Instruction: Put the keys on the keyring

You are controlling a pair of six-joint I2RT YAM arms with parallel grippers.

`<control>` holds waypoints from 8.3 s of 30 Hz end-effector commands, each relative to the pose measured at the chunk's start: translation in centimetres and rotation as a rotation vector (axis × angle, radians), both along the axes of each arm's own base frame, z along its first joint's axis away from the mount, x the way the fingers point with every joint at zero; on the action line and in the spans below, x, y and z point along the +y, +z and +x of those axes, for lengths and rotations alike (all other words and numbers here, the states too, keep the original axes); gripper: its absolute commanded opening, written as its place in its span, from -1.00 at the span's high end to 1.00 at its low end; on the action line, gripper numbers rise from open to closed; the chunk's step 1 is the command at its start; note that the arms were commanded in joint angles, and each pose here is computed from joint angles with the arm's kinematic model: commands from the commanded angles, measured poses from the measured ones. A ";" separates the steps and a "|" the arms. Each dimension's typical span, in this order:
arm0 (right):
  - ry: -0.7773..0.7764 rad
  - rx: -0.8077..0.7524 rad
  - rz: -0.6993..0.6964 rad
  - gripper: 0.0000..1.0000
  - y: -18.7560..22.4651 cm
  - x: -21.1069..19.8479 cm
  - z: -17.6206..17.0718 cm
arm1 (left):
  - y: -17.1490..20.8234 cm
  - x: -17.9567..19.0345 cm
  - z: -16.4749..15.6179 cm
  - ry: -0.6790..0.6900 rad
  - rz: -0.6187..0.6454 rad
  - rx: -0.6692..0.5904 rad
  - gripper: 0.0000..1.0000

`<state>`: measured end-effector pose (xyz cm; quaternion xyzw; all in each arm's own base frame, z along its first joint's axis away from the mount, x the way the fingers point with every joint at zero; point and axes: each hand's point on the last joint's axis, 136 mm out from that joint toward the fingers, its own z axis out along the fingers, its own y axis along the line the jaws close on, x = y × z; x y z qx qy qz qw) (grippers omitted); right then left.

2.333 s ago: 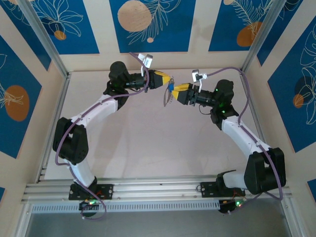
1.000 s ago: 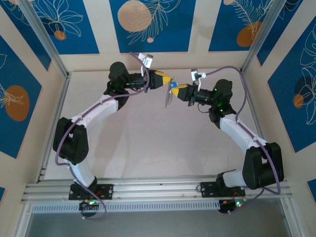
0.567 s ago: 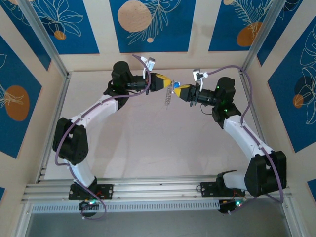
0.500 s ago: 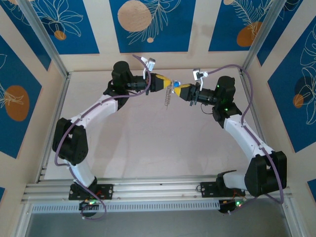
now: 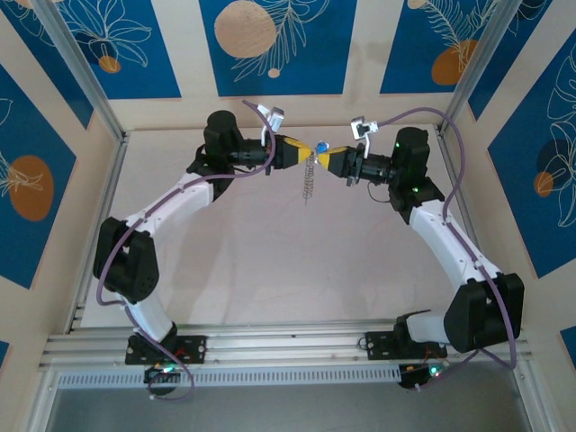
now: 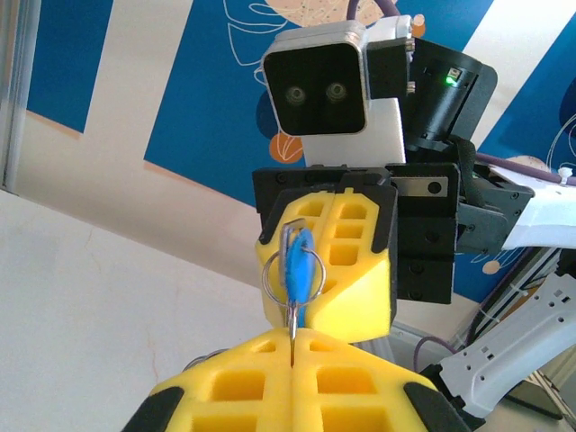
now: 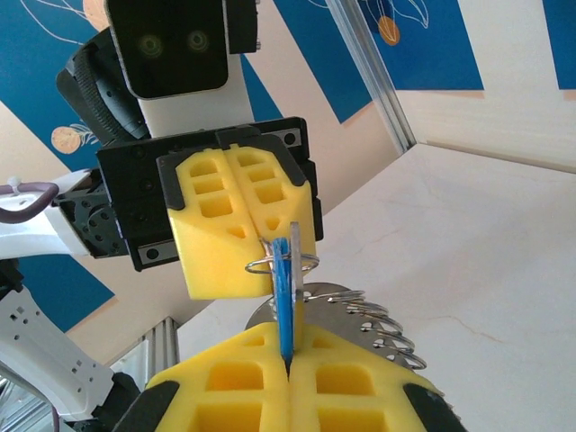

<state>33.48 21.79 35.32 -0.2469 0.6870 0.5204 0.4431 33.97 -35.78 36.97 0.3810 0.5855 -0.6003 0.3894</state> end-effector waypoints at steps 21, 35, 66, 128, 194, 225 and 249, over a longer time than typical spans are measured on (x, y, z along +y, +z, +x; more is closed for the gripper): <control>0.002 0.022 -0.022 1.00 -1.7 0.5 -0.3 | 3.1 0.2 -1.2 -0.013 -0.040 -0.094 1.00; 0.016 0.038 -0.022 1.00 -2.5 1.1 -0.8 | 3.1 0.2 -1.1 -0.007 -0.039 -0.092 1.00; -0.008 -0.048 -0.044 1.00 1.6 0.3 -0.3 | 2.2 0.3 -1.5 -0.021 -0.013 -0.085 1.00; 0.084 0.521 -0.086 1.00 -20.3 10.2 15.4 | -1.4 9.0 3.0 0.320 -0.031 0.048 0.21; -0.407 0.643 -0.255 -0.84 -20.3 -4.8 2.3 | -10.3 22.8 1.6 1.106 0.351 -0.085 -0.99; -1.207 0.079 -0.528 -0.98 -21.1 -23.5 3.1 | -24.4 33.7 2.4 1.392 0.569 -0.166 -0.99; -0.908 0.008 -0.495 -0.99 -26.1 -18.8 6.2 | -27.8 31.6 5.4 1.219 0.566 -0.120 -0.99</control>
